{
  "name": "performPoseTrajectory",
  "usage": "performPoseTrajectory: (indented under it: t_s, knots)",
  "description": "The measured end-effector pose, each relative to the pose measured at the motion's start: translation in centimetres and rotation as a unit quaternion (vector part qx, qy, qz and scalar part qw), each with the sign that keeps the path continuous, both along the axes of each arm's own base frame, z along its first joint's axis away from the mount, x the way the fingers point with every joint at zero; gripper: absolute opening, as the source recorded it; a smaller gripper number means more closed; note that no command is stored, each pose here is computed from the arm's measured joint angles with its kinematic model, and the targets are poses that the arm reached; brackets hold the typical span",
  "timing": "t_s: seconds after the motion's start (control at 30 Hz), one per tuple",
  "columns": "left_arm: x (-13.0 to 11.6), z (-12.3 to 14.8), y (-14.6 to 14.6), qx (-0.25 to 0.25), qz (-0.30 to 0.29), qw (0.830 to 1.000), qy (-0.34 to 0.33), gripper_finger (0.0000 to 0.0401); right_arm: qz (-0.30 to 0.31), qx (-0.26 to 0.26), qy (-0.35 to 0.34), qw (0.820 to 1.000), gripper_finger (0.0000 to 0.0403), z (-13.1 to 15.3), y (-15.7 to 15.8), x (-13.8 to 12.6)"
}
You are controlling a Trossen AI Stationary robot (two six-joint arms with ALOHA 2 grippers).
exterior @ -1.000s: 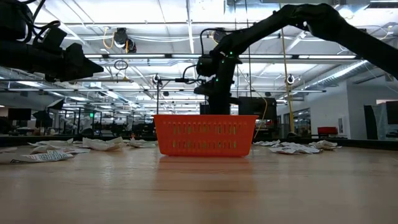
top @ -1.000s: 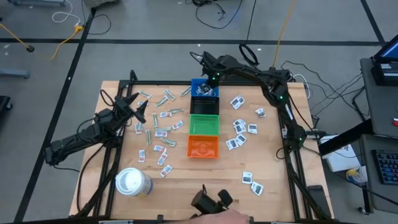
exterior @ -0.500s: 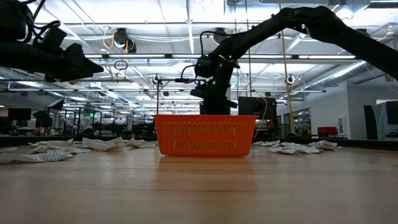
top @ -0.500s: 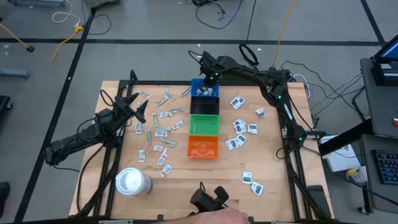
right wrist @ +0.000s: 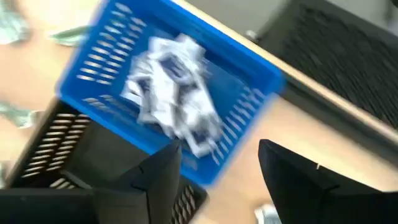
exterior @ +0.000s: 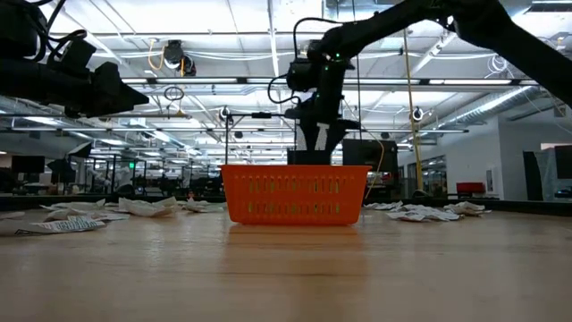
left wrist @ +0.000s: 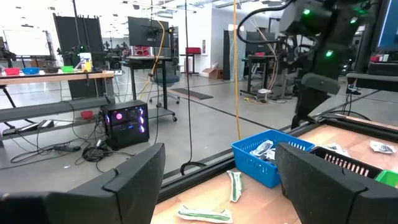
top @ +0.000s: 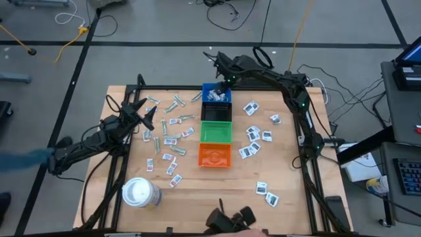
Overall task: Pick & Place First Aid Supplies
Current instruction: Put the black towelette pack into the black bin
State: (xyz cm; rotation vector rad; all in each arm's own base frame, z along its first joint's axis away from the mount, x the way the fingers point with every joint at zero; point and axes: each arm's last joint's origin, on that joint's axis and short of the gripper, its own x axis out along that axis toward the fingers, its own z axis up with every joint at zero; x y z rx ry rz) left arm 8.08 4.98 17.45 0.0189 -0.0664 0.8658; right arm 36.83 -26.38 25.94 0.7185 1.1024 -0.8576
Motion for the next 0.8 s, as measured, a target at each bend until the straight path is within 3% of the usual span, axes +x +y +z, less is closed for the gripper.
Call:
performPoseTrajectory:
  t_s: [0.17, 0.4, 0.57, 0.8]
  knots:
    - [0.0, 0.0, 0.0, 0.000, 0.000, 1.000, 0.000, 0.0306, -0.089, 0.024, 0.029, 0.995, 0.0214, 1.1, 1.3, -1.6]
    - [0.0, 0.0, 0.0, 0.000, 0.000, 1.000, 0.000, 0.0306, -0.196, 0.060, 0.041, 0.978, 0.0214, 0.0, 3.9, -5.0]
    - [0.0, 0.0, 0.0, 0.000, 0.000, 1.000, 0.000, 0.0305, -0.224, 0.076, 0.050, 0.970, 0.0214, -1.2, 8.4, -7.1]
    - [0.0, 0.0, 0.0, 0.000, 0.000, 1.000, 0.000, 0.0306, -0.252, 0.139, 0.053, 0.956, 0.0214, -3.0, 16.4, -9.8]
